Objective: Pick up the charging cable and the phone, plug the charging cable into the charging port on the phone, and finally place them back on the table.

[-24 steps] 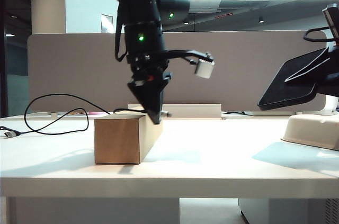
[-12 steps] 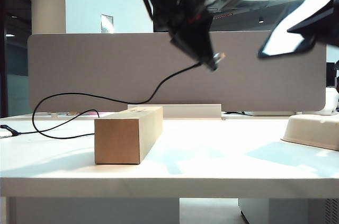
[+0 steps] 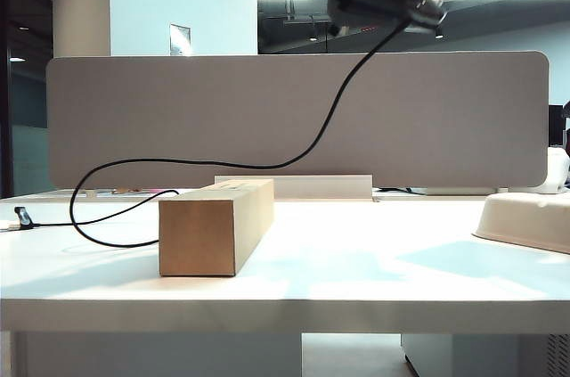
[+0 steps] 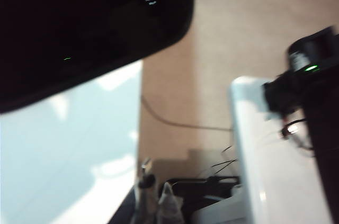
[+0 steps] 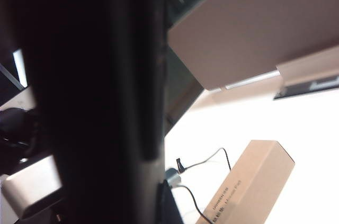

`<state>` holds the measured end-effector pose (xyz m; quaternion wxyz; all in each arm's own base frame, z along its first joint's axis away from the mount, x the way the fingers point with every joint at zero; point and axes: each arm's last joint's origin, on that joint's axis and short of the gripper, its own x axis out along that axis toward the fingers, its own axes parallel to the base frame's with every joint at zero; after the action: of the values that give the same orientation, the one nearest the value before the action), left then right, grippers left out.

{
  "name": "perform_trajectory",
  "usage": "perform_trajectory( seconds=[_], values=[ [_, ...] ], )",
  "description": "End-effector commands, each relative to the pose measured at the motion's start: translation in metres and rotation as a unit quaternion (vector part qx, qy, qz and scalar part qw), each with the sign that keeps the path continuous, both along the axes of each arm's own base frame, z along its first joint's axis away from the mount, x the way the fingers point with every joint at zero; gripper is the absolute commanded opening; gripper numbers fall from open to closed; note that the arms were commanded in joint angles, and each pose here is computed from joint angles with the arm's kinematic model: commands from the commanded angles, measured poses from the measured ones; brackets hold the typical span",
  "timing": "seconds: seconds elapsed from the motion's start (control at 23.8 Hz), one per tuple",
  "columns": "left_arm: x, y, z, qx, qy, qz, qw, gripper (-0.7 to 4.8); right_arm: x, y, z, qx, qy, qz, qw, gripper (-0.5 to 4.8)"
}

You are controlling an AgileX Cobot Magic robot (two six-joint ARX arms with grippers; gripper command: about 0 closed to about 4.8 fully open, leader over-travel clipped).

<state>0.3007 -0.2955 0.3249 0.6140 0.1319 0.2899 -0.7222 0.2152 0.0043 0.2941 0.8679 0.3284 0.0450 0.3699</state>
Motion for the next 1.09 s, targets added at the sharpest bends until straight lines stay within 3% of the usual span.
perform_trajectory(
  seconds=[0.04, 0.21, 0.46, 0.59, 1.09],
  values=[
    [-0.004, -0.001, 0.007, -0.041, 0.025, -0.032, 0.998, -0.06, -0.004, 0.001, 0.013, 0.015, -0.023, 0.006, 1.000, -0.06],
    [-0.003, -0.001, 0.013, -0.102, 0.050, -0.076, 0.991, -0.06, -0.006, 0.001, 0.015, 0.041, -0.008, 0.027, 0.999, -0.06],
    [0.003, 0.005, 0.014, -0.118, 0.055, -0.078, 0.988, -0.06, -0.008, 0.001, 0.021, 0.064, -0.015, 0.039, 0.997, -0.06],
    [0.012, 0.012, 0.020, -0.169, 0.091, -0.104, 0.976, -0.06, -0.010, 0.002, 0.023, 0.069, -0.020, 0.049, 0.996, -0.06],
    [0.014, 0.004, 0.019, -0.174, 0.121, -0.104, 0.972, -0.06, -0.010, 0.002, 0.024, 0.075, -0.020, 0.050, 0.996, -0.06]
  ],
)
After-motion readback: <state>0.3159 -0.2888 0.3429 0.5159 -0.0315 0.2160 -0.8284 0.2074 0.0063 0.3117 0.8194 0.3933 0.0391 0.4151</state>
